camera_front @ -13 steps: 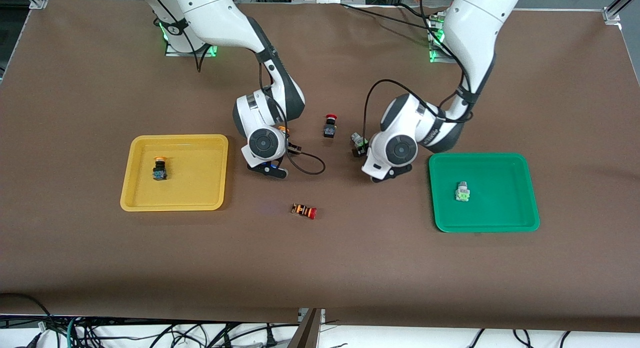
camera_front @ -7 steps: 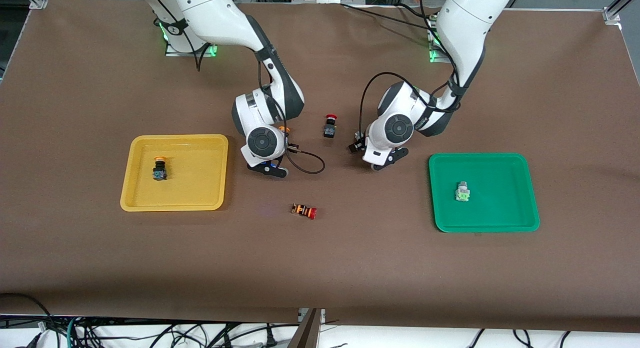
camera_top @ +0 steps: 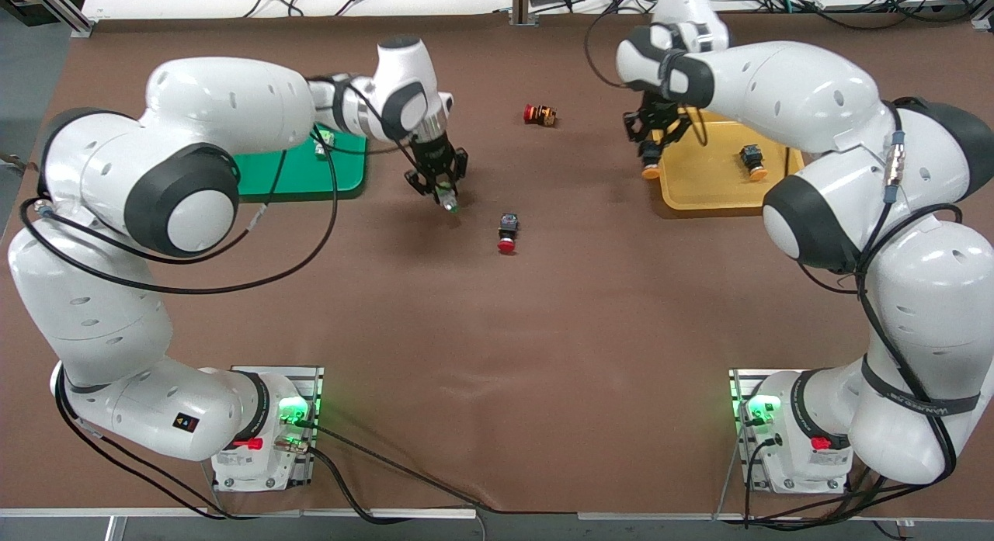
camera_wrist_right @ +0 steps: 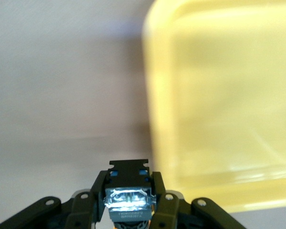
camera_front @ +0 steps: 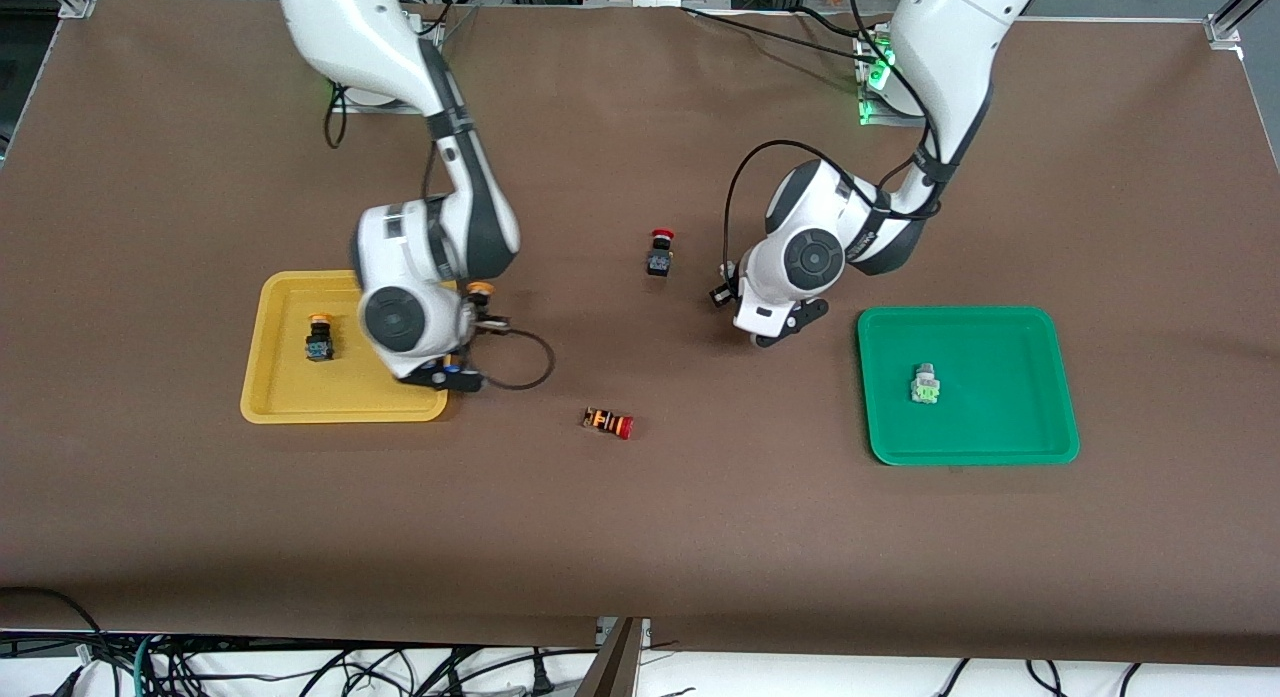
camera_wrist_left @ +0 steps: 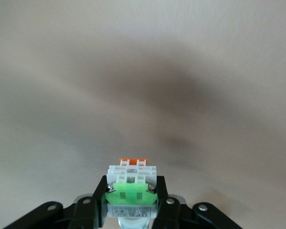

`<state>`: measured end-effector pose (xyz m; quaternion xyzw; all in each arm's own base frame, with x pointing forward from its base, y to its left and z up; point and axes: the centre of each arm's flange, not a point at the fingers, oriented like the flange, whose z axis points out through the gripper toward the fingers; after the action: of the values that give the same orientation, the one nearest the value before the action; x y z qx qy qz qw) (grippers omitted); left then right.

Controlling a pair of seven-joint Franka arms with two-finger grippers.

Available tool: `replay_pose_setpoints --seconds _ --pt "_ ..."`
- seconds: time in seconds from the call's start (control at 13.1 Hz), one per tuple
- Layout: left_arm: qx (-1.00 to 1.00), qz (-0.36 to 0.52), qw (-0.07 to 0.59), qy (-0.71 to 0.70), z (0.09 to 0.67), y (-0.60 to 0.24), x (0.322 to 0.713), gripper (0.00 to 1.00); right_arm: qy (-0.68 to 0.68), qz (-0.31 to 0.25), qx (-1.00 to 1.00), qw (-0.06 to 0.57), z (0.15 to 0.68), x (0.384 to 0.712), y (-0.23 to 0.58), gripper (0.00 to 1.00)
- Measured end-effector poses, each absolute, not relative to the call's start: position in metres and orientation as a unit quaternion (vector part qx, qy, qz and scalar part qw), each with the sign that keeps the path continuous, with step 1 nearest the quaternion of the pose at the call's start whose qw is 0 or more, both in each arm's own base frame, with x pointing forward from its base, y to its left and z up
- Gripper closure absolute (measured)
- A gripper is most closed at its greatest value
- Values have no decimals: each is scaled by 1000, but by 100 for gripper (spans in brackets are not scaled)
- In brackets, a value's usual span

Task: Place green and yellow buttons in trays
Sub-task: 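Carry the second black and green buttons into the yellow and green trays, then open both grippers, releasing the buttons beside the first ones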

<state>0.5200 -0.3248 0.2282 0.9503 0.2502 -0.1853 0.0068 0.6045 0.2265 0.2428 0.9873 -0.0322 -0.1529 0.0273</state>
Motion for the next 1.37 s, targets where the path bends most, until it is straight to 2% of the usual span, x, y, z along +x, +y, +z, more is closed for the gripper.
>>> replay_pose_setpoints --seconds 0.23,0.53,0.61,0.76,0.92,0.99,1.22,1.37 --pt "967 -174 -30 182 294 -255 576 59 1 -165 986 16 232 621 152 59" --pt "986 -153 -50 40 310 -122 625 59 17 -176 984 21 201 624 112 59" --pt "987 -153 -43 4 308 -82 634 59 18 -177 984 21 199 624 112 52" --pt "987 -147 -55 -38 300 -29 649 59 20 -174 984 21 201 626 115 33" --pt "986 -147 -65 -45 271 0 655 59 25 -167 986 17 207 630 121 8" --pt "986 -150 -61 -45 249 12 656 59 32 -165 986 14 210 631 129 0" --pt "987 -149 -39 -40 186 49 656 59 64 -156 985 42 237 634 150 0" --pt "989 -140 -37 -35 186 58 660 42 63 -151 986 35 291 634 143 0"
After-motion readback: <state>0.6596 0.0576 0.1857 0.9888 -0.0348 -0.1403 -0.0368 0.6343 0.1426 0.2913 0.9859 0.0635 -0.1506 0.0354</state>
